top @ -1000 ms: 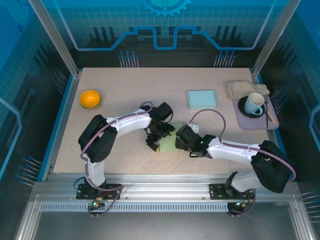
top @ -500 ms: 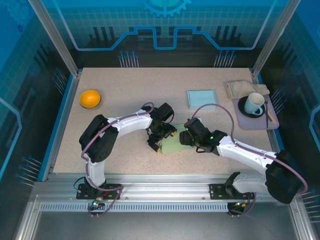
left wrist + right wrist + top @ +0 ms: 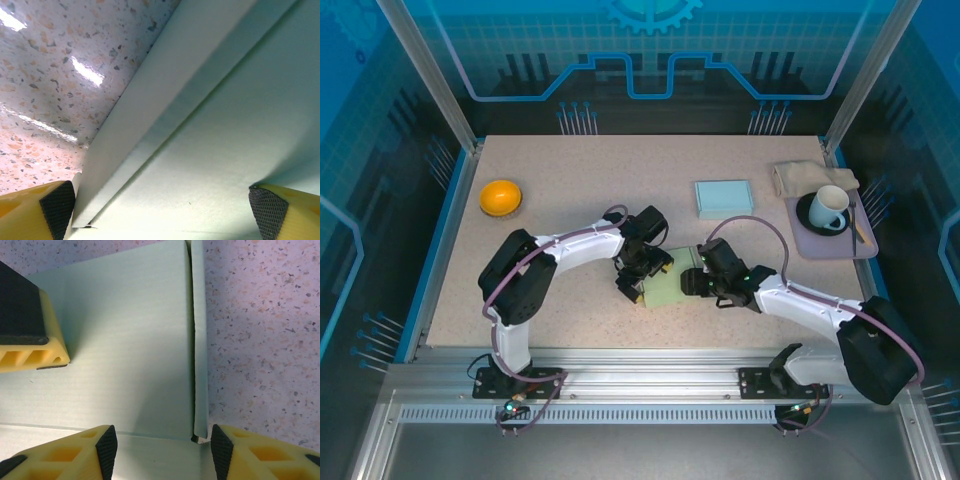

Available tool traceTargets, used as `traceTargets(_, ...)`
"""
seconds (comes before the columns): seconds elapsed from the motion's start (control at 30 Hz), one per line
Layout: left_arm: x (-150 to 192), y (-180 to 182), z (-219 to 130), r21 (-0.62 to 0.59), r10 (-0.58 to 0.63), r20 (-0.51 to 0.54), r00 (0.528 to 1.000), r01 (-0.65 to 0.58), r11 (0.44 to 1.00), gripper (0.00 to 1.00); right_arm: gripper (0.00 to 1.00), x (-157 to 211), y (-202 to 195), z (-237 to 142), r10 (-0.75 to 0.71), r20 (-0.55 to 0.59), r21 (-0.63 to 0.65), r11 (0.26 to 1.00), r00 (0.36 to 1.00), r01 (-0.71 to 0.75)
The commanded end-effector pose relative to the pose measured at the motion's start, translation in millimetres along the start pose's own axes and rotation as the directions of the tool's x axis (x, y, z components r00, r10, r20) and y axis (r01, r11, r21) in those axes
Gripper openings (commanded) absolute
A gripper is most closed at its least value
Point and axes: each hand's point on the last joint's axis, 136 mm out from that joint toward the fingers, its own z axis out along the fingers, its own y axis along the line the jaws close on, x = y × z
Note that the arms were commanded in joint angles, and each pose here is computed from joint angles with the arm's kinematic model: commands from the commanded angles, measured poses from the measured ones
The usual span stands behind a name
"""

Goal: Fold the paper box

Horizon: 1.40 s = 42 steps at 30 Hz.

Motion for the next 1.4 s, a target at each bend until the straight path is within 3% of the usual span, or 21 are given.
traceTargets(0.0, -9.5, 44.7, 23.4, -0.177, -0.065, 0.025, 0.998, 0.068, 0.982, 0.94, 0.51, 1.7, -1.1, 2.9, 0.009, -0.019, -0.016, 1.000, 1.000, -0.009)
traceTargets(0.37, -10.2, 42.7, 23.1, -0.178, -0.064, 0.029, 0.998, 0.068, 0.982, 0.94, 0.38, 10.8, 7.4, 5.6, 0.056, -0.060, -0.073, 0.995, 0.997, -0.060)
traceTargets(0.83, -15.6, 48.5, 25.4, -0.197, -0.065, 0.046, 0.997, 0.073, 0.978, 0.94, 0.43, 30.6, 0.1, -12.5, 0.073, -0.140, -0.042, 0.996, 0.987, -0.080)
traceTargets(1.37, -16.7, 52.6, 26.6, -0.210, -0.070, 0.053, 0.996, 0.080, 0.974, 0.94, 0.31, 26.8, 6.9, -12.9, 0.023, -0.081, -0.118, 0.993, 0.996, -0.032)
